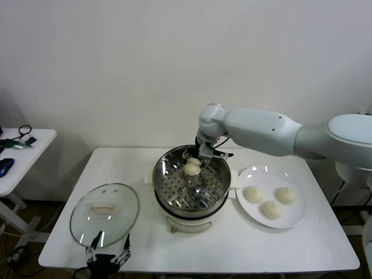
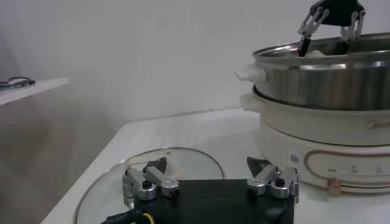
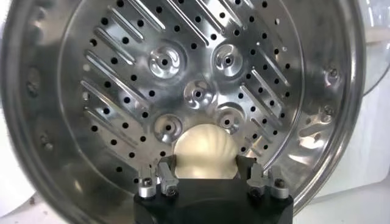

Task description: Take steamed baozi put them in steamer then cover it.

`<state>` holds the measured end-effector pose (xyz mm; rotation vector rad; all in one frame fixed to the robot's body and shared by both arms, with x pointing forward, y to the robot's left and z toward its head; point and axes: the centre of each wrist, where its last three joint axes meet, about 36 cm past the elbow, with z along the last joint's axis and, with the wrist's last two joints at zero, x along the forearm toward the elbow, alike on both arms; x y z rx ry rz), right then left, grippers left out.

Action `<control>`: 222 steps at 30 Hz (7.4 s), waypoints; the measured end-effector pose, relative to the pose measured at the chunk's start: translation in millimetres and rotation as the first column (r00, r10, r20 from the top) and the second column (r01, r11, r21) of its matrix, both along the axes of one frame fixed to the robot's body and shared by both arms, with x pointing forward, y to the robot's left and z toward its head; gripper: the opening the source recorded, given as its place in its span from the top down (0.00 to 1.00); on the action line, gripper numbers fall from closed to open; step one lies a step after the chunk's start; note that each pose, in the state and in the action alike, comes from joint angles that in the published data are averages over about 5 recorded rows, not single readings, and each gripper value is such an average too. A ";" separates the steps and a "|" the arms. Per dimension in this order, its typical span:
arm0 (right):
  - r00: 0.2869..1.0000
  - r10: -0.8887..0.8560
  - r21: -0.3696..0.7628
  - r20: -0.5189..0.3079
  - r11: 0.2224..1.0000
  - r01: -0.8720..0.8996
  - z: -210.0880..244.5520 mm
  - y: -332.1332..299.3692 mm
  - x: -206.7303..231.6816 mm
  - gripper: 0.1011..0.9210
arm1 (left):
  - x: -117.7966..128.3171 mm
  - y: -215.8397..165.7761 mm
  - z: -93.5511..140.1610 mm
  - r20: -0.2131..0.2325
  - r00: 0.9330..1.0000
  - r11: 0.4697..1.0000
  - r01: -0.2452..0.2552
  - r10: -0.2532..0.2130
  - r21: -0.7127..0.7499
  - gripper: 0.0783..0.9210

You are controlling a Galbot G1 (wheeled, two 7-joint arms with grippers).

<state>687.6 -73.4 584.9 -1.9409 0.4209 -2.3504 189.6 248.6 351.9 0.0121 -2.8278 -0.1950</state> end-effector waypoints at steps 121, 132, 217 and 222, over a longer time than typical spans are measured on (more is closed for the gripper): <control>0.360 -0.870 0.076 -0.338 0.356 0.932 87.2 56.2 -93.8 0.37 | 1.5 5.5 8.0 0.020 0.999 0.999 0.031 -0.032 0.040 0.12; 0.337 -0.888 0.055 -0.311 0.337 0.940 29.8 71.1 -85.4 0.37 | 3.5 5.0 8.2 0.021 0.999 0.999 0.029 -0.030 0.040 0.12; 0.039 -0.959 -0.079 -0.282 0.064 0.995 -132.5 -307.0 -119.2 0.16 | -5.0 -4.2 9.0 0.003 1.000 0.999 0.016 -0.016 0.045 0.12; 0.032 -0.957 -0.091 -0.289 0.061 0.994 -132.2 -306.3 -118.6 0.27 | -4.4 -5.2 10.1 0.005 1.000 0.999 0.018 -0.018 0.045 0.12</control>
